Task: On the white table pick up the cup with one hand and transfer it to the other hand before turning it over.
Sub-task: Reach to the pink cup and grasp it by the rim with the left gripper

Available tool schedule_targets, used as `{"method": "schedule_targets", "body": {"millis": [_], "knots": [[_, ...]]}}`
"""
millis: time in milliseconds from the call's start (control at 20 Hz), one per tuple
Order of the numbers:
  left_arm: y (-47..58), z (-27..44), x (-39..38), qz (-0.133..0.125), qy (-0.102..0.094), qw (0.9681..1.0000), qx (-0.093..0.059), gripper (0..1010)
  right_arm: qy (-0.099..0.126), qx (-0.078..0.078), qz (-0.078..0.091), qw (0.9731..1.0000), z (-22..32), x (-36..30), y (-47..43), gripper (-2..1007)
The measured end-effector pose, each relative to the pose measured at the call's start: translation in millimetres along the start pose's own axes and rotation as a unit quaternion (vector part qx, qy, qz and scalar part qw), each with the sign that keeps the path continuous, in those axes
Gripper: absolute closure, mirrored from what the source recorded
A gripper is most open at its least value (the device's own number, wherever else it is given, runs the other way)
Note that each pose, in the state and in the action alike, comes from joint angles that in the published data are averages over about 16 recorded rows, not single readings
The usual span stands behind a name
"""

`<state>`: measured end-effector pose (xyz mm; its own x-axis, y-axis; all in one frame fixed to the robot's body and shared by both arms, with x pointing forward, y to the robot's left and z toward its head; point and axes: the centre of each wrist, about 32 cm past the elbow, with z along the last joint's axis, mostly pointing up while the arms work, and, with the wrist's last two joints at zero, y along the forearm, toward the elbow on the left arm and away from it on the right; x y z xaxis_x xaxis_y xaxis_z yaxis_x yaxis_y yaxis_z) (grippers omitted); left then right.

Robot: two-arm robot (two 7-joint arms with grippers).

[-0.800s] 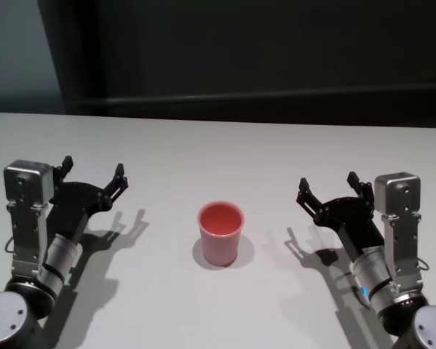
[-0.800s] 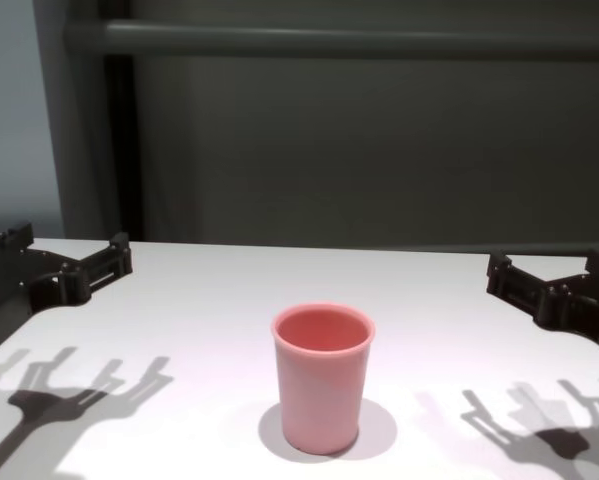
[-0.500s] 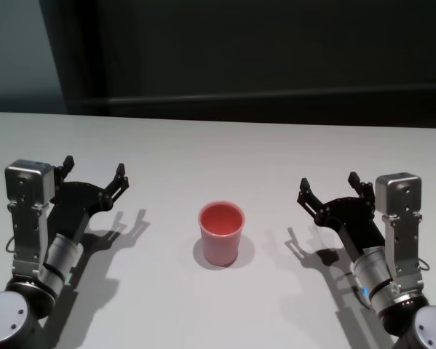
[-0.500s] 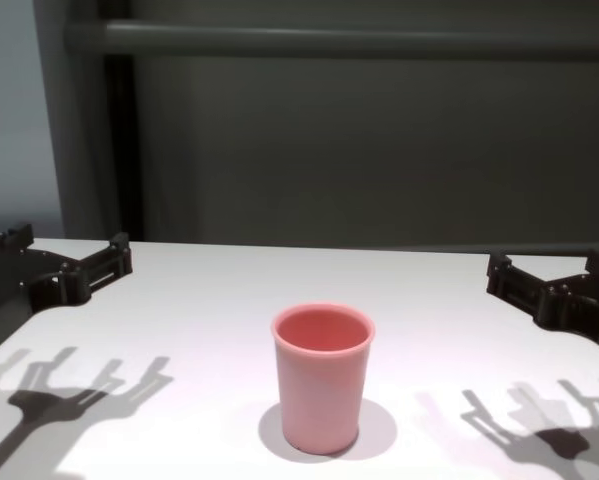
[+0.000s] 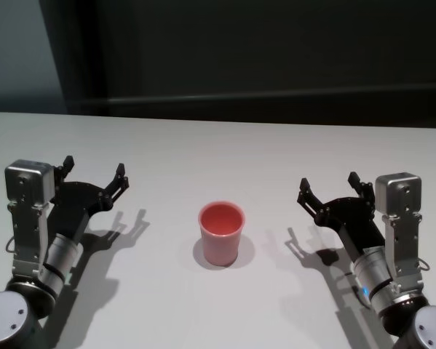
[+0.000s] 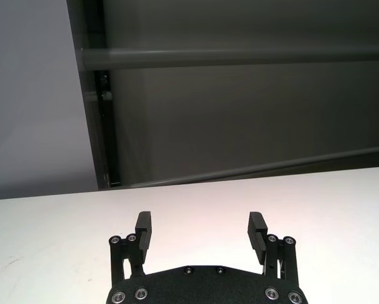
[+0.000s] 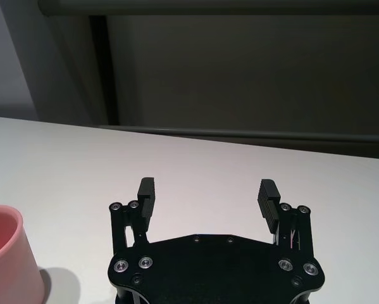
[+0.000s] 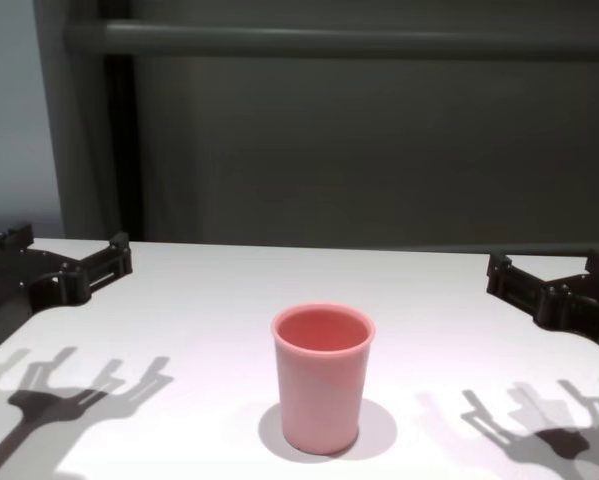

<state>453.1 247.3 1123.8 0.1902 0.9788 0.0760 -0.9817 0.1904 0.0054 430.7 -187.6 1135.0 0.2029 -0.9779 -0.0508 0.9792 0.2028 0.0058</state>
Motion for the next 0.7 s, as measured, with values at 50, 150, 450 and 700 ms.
{"method": "schedule_targets", "body": {"millis": [50, 150, 450, 700], "knots": [[0.0, 0.0, 0.0, 0.0, 0.0, 1.0, 0.0, 7, 0.0, 0.0, 0.0, 1.0, 0.0, 0.0, 0.0, 3], [0.0, 0.0, 0.0, 0.0, 0.0, 1.0, 0.0, 7, 0.0, 0.0, 0.0, 1.0, 0.0, 0.0, 0.0, 4], [0.0, 0.0, 0.0, 0.0, 0.0, 1.0, 0.0, 7, 0.0, 0.0, 0.0, 1.0, 0.0, 0.0, 0.0, 4], [0.0, 0.0, 0.0, 0.0, 0.0, 1.0, 0.0, 7, 0.0, 0.0, 0.0, 1.0, 0.0, 0.0, 0.0, 4]]}}
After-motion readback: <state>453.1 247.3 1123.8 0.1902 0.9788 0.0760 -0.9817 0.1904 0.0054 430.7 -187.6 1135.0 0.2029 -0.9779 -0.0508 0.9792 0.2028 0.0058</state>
